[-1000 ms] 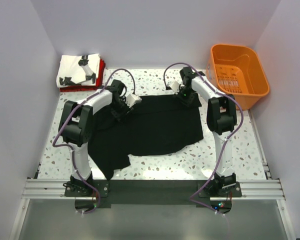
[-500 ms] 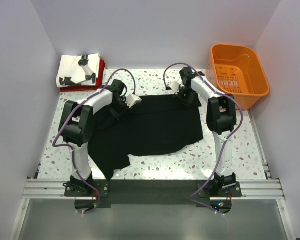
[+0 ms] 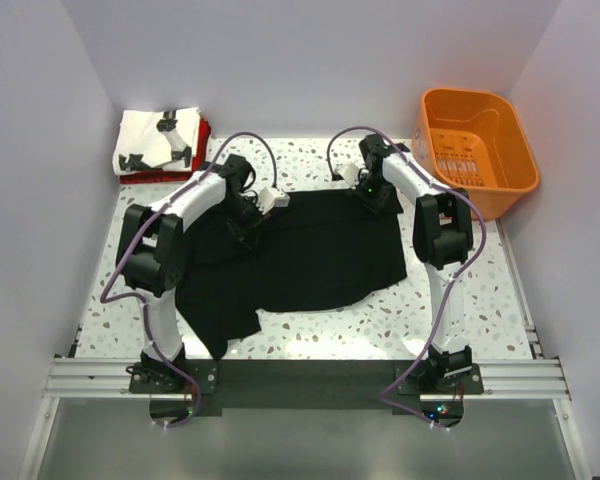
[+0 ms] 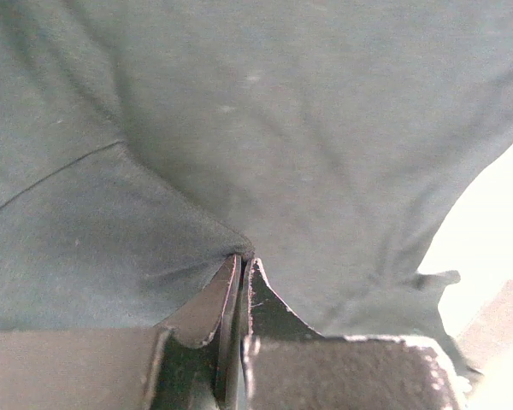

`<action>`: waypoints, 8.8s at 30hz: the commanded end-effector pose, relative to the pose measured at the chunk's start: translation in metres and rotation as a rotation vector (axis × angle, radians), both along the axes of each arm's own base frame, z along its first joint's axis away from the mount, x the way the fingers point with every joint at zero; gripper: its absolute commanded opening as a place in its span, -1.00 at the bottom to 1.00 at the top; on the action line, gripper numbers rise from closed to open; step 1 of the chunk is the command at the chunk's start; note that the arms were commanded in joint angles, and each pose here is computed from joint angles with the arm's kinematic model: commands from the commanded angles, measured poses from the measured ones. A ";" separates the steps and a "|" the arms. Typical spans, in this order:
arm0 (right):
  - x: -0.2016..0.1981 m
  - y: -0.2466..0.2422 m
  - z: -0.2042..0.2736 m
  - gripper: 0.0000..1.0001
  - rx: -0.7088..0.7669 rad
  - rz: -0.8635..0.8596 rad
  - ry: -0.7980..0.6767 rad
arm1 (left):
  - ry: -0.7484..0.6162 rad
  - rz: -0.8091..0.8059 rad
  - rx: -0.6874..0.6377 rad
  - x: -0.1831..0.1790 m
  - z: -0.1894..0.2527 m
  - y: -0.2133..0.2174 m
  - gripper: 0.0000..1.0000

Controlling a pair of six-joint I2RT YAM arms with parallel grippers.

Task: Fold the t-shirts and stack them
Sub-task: Fold the tshirt

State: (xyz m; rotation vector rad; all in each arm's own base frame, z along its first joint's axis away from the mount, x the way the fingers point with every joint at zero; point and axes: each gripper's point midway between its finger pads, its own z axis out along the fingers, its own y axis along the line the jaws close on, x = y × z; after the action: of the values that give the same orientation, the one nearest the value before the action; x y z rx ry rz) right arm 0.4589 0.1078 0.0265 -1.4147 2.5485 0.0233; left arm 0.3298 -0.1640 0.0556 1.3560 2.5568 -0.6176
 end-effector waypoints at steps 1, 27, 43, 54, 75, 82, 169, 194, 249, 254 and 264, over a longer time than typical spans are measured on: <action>0.010 0.004 0.008 -0.38 -0.006 0.017 -0.034 | 0.129 -0.023 -0.100 -0.026 0.013 -0.022 -1.00; 0.031 0.026 -0.001 -0.39 -0.005 0.007 -0.102 | -0.234 0.753 -0.052 0.128 0.043 0.199 -0.07; 0.038 0.008 -0.021 -0.41 -0.119 -0.022 -0.133 | -0.107 0.894 -0.211 0.140 0.007 0.191 0.01; 0.042 0.008 -0.019 -0.41 -0.132 -0.020 -0.140 | -0.130 0.932 -0.264 0.147 0.012 0.193 -0.81; 0.067 0.016 -0.021 -0.35 -0.214 -0.059 -0.259 | -0.234 1.157 -0.116 0.189 -0.029 0.281 -1.00; 0.083 0.029 0.020 -0.04 -0.164 -0.066 -0.330 | -0.293 1.006 -0.174 0.203 0.016 0.273 -0.32; -0.207 -0.044 0.023 0.09 -0.126 0.169 0.144 | -0.242 -0.574 0.263 -0.180 -0.050 0.128 0.38; -0.230 -0.033 0.020 -0.13 -0.057 0.359 0.116 | -0.219 -0.505 0.214 -0.185 -0.042 0.118 -1.00; -0.160 -0.047 0.070 -1.00 -0.078 0.329 0.181 | -0.454 -0.121 0.172 0.002 0.107 0.154 -1.00; -0.125 -0.046 0.068 -1.00 -0.111 0.343 0.156 | -0.437 -0.108 0.161 0.037 0.099 0.161 -1.00; -0.067 -0.042 0.062 -1.00 -0.173 0.368 0.100 | -0.418 -0.097 0.155 0.071 0.080 0.168 -1.00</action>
State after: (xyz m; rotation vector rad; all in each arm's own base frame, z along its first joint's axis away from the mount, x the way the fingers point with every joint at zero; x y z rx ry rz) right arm 0.3792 0.0709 0.0783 -1.9424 2.4085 0.0034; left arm 0.3763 0.0005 0.1234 1.5018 2.3159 -0.1805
